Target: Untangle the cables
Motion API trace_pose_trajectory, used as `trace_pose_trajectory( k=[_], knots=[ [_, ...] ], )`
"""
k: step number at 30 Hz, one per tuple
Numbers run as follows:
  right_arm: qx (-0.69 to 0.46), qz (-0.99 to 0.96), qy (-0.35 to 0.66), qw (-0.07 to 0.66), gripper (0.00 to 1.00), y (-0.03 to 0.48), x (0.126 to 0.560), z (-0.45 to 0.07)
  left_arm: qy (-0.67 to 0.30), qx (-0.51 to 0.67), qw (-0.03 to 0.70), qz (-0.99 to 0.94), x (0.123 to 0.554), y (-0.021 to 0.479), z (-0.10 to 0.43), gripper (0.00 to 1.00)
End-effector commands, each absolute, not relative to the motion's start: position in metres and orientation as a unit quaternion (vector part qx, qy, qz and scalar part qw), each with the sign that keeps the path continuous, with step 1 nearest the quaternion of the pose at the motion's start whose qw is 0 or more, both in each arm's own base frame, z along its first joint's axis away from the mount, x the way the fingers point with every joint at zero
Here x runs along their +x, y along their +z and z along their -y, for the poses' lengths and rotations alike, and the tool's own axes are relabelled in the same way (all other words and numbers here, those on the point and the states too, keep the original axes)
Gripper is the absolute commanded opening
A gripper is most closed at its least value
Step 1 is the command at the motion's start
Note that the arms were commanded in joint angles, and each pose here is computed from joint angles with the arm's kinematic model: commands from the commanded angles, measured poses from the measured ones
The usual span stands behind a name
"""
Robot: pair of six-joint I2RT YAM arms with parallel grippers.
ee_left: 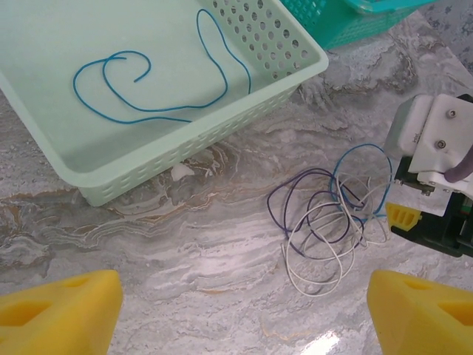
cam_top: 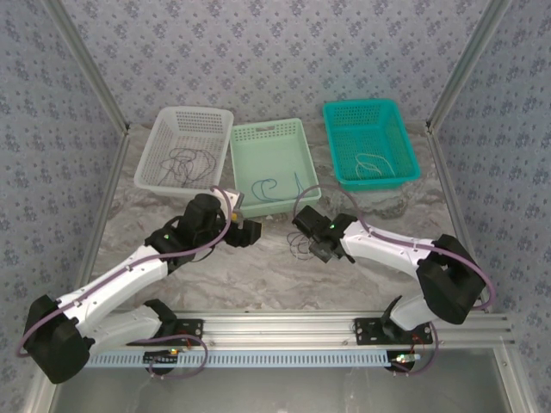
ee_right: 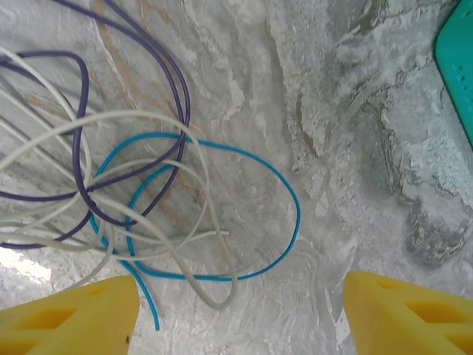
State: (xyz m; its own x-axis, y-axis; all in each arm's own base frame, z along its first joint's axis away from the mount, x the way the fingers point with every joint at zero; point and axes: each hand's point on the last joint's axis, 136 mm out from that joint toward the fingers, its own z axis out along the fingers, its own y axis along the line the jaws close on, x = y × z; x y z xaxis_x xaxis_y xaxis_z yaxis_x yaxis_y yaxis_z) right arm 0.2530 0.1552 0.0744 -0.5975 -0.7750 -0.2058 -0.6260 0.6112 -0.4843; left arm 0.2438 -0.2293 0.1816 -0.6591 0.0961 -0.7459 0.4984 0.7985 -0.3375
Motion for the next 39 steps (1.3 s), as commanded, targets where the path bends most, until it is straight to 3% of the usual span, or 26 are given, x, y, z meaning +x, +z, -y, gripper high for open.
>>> trace_pose_trajectory(
  k=[1,5,16,24,39],
  knots=[
    [-0.409,-0.867,-0.185,0.216,0.74,0.077,0.265,-0.161,-0.282,0.165,0.389,-0.861,0.247,0.191,0.232,0.86],
    [-0.422,-0.866,-0.169,0.209,0.64,0.066,0.266,-0.169,-0.278,0.164,0.389,-0.863,0.248,0.189,0.230,0.86],
    [-0.422,-0.870,-0.143,0.212,0.17,0.059,0.271,-0.174,-0.278,0.158,0.392,-0.863,0.250,0.191,0.228,0.87],
    [-0.414,-0.862,-0.083,0.281,0.09,0.120,0.256,-0.181,-0.278,0.157,0.393,-0.863,0.253,0.189,0.230,0.87],
    [-0.347,-0.824,0.039,0.446,0.10,0.265,0.227,-0.169,-0.334,0.208,0.391,-0.832,0.253,0.208,0.265,0.86]
  ],
)
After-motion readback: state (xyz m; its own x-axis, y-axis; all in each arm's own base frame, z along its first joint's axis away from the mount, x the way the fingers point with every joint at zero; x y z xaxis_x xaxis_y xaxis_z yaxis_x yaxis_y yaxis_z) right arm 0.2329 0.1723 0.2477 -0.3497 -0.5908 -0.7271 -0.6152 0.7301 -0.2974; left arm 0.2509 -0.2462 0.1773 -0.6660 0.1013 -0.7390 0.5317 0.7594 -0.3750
